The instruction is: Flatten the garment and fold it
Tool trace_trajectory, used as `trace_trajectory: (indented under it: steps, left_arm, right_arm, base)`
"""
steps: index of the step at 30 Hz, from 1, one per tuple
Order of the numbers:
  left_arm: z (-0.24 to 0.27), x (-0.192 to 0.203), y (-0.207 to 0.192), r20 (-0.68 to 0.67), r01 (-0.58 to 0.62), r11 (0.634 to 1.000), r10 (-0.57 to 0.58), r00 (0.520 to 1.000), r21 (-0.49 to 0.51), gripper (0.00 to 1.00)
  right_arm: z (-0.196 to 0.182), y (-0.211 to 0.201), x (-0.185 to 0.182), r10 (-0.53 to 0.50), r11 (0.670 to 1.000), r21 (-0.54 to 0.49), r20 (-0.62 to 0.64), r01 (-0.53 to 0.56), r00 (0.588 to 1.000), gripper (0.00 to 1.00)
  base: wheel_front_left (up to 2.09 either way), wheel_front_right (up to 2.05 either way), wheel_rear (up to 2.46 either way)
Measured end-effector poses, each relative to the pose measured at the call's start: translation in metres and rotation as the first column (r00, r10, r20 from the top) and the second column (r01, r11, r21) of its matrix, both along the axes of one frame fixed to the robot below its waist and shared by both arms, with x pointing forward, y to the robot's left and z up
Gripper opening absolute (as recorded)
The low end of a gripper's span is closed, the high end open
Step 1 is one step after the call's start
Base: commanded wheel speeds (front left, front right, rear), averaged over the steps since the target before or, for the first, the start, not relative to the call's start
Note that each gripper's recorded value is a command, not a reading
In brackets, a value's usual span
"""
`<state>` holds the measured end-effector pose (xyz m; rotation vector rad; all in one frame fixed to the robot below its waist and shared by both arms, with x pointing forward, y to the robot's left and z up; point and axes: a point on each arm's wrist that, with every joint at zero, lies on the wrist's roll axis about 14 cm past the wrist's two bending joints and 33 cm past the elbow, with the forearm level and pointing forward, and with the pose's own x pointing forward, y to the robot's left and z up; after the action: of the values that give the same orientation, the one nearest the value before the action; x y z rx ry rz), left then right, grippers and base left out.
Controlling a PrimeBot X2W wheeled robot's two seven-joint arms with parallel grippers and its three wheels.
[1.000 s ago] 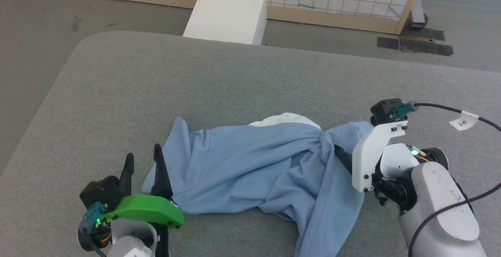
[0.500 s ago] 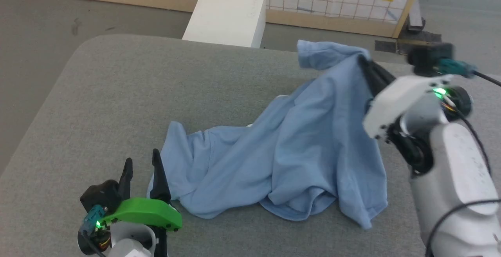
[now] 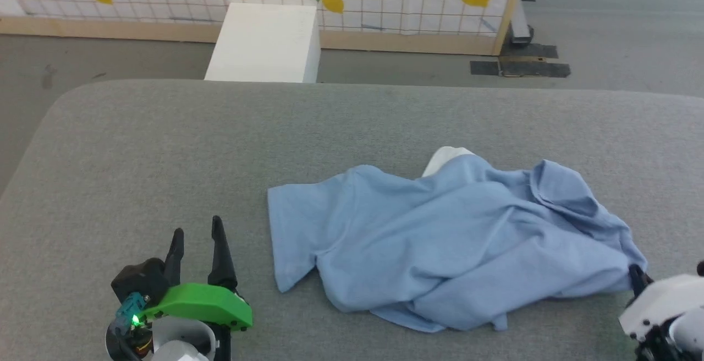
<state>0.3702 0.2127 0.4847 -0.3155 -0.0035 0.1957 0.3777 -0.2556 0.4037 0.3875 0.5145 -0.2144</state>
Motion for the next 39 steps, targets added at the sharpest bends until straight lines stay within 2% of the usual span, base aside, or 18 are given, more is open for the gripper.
trace_trajectory:
  steps: [1, 2, 4, 6, 8, 11, 14, 17, 20, 22, 25, 26, 27, 28, 30, 33, 37, 39]
  left_arm:
    - [-0.001, 0.002, -0.003, -0.001, 0.01, 1.0, -0.01, 1.0, -0.001, 1.0]
    - [-0.001, 0.003, -0.005, -0.002, 0.019, 1.0, -0.019, 1.0, -0.001, 1.0]
    - [-0.003, 0.005, -0.011, -0.007, 0.035, 0.999, -0.035, 0.999, -0.002, 1.0]
    - [-0.004, 0.007, -0.014, -0.009, 0.044, 0.999, -0.044, 0.999, -0.002, 1.0]
    - [-0.005, 0.008, -0.017, -0.012, 0.054, 0.999, -0.054, 0.998, -0.003, 1.0]
    - [-0.007, 0.01, -0.02, -0.018, 0.064, 0.998, -0.064, 0.998, -0.003, 1.0]
    - [-0.009, 0.011, -0.023, -0.024, 0.071, 0.997, -0.071, 0.997, -0.004, 1.0]
    - [-0.01, 0.013, -0.023, -0.028, 0.073, 0.997, -0.073, 0.997, -0.004, 1.0]
    - [-0.01, 0.015, -0.023, -0.025, 0.077, 0.997, -0.077, 0.997, -0.005, 1.0]
    - [-0.011, 0.016, -0.022, -0.027, 0.072, 0.997, -0.073, 0.997, -0.005, 1.0]
    - [-0.013, 0.016, -0.02, -0.035, 0.066, 0.998, -0.066, 0.997, -0.007, 1.0]
    - [-0.014, 0.016, -0.02, -0.037, 0.064, 0.998, -0.065, 0.997, -0.007, 1.0]
    - [-0.015, 0.016, -0.019, -0.04, 0.063, 0.998, -0.063, 0.997, -0.008, 1.0]
    - [-0.016, 0.016, -0.019, -0.042, 0.063, 0.998, -0.063, 0.997, -0.008, 1.0]
    - [-0.016, 0.016, -0.02, -0.043, 0.064, 0.998, -0.065, 0.997, -0.008, 1.0]
    - [-0.017, 0.017, -0.022, -0.044, 0.069, 0.998, -0.07, 0.997, -0.009, 1.0]
    - [-0.013, 0.016, -0.024, -0.034, 0.079, 0.997, -0.079, 0.996, -0.005, 1.0]
    - [-0.011, 0.015, -0.025, -0.027, 0.082, 0.997, -0.082, 0.996, -0.005, 1.0]
  right_arm:
    - [-0.004, -0.005, -0.008, -0.012, 1.0, -0.01, -0.016, 0.012, 1.0, 0.44]
    - [-0.006, -0.01, -0.013, -0.017, 0.999, -0.028, -0.028, 0.017, 0.999, 1.0]
    - [-0.003, -0.017, -0.021, -0.012, 0.995, -0.095, -0.027, 0.01, 1.0, 1.0]
    - [0.017, -0.017, -0.016, 0.024, 0.982, -0.187, 0.041, -0.016, 0.999, 1.0]
    - [0.048, -0.003, -0.003, 0.112, 0.953, -0.296, 0.135, -0.068, 0.984, 1.0]
    - [0.069, 0.023, 0.008, 0.214, 0.92, -0.368, 0.189, -0.133, 0.958, 1.0]
    - [0.06, 0.034, 0.008, 0.281, 0.885, -0.412, 0.107, -0.215, 0.954, 1.0]
    - [0.043, 0.03, 0.006, 0.297, 0.864, -0.425, -0.005, -0.271, 0.955, 1.0]
    - [0.031, 0.027, 0.012, 0.297, 0.857, -0.415, -0.085, -0.305, 0.951, 1.0]
    - [0.032, 0.03, 0.022, 0.314, 0.846, -0.424, -0.094, -0.323, 0.945, 1.0]
    - [0.025, 0.03, 0.031, 0.313, 0.846, -0.41, -0.138, -0.341, 0.94, 1.0]
    - [0.022, 0.029, 0.032, 0.31, 0.848, -0.403, -0.153, -0.345, 0.939, 0.51]
    - [0.018, 0.028, 0.032, 0.304, 0.851, -0.391, -0.176, -0.35, 0.936, 0.36]
    - [0.014, 0.026, 0.032, 0.295, 0.858, -0.378, -0.193, -0.348, 0.936, 0.0]
    - [0.012, 0.02, 0.032, 0.269, 0.874, -0.36, -0.2, -0.326, 0.942, 0.0]
    - [0.026, 0.003, 0.04, 0.196, 0.918, -0.323, -0.13, -0.228, 0.972, 0.0]
    - [0.042, -0.038, 0.034, -0.003, 0.976, -0.217, -0.02, -0.001, 1.0, 0.0]
    - [0.04, -0.063, 0.018, -0.114, 0.979, -0.17, -0.009, 0.111, 0.993, 0.0]
  base:
    - [0.0, 0.0, 0.0]
    - [0.0, 0.0, 0.0]
    - [0.0, 0.0, 0.0]
    - [0.0, 0.0, 0.0]
    - [0.0, 0.0, 0.0]
    - [0.0, 0.0, 0.0]
    - [0.0, 0.0, 0.0]
    - [0.0, 0.0, 0.0]
    - [0.0, 0.0, 0.0]
    - [0.0, 0.0, 0.0]
    - [0.0, 0.0, 0.0]
    - [0.0, 0.0, 0.0]
    - [0.0, 0.0, 0.0]
    - [0.0, 0.0, 0.0]
    - [0.0, 0.0, 0.0]
    - [0.0, 0.0, 0.0]
    - [0.0, 0.0, 0.0]
    - [0.0, 0.0, 0.0]
